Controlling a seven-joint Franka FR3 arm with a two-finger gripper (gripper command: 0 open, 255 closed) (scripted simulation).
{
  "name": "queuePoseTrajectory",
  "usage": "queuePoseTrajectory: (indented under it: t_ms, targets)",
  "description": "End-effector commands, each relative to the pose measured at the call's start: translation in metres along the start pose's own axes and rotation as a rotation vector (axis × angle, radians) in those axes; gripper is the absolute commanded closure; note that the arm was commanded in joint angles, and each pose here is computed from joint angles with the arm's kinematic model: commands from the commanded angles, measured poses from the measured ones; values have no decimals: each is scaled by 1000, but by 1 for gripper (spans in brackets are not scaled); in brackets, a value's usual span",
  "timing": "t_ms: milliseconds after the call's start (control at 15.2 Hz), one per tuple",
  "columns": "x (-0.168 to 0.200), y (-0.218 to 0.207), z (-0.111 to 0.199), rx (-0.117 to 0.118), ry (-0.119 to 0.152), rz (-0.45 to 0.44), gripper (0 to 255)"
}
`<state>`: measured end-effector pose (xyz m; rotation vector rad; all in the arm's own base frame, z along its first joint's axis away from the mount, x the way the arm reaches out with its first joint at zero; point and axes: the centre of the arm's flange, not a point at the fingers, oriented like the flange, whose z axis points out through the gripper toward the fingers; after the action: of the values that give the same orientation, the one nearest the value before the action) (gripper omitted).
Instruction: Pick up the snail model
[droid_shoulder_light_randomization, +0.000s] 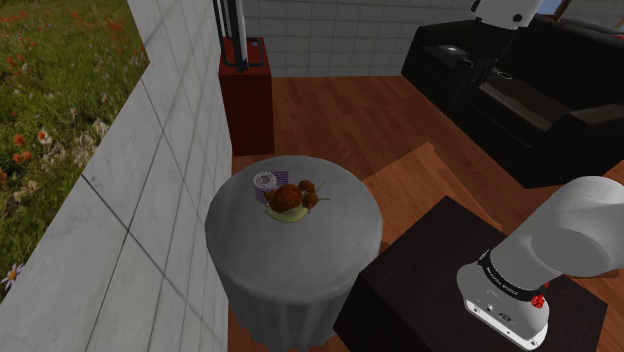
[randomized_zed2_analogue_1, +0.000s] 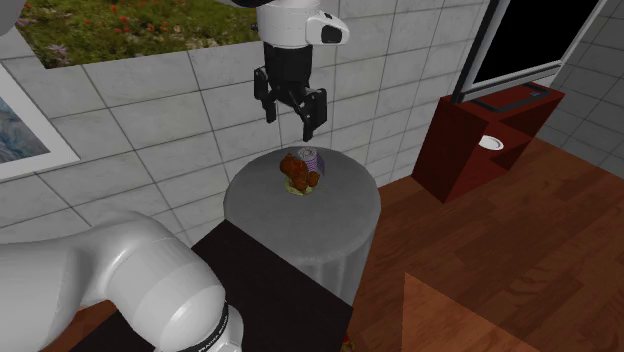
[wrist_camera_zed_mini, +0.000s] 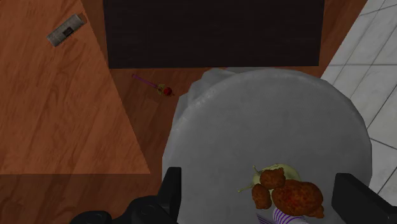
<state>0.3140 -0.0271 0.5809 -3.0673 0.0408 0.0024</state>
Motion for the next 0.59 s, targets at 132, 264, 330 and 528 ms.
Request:
queuePoseTrajectory:
  t_ms: [132,264,330,528]
  targets:
    - [10,-14,21,-4,5,42,0]
    - [20,-27,41,-9,10,84,0]
    - [26,-33,51,-11,13,105,0]
    - [43,-51,82,-18,21,167,0]
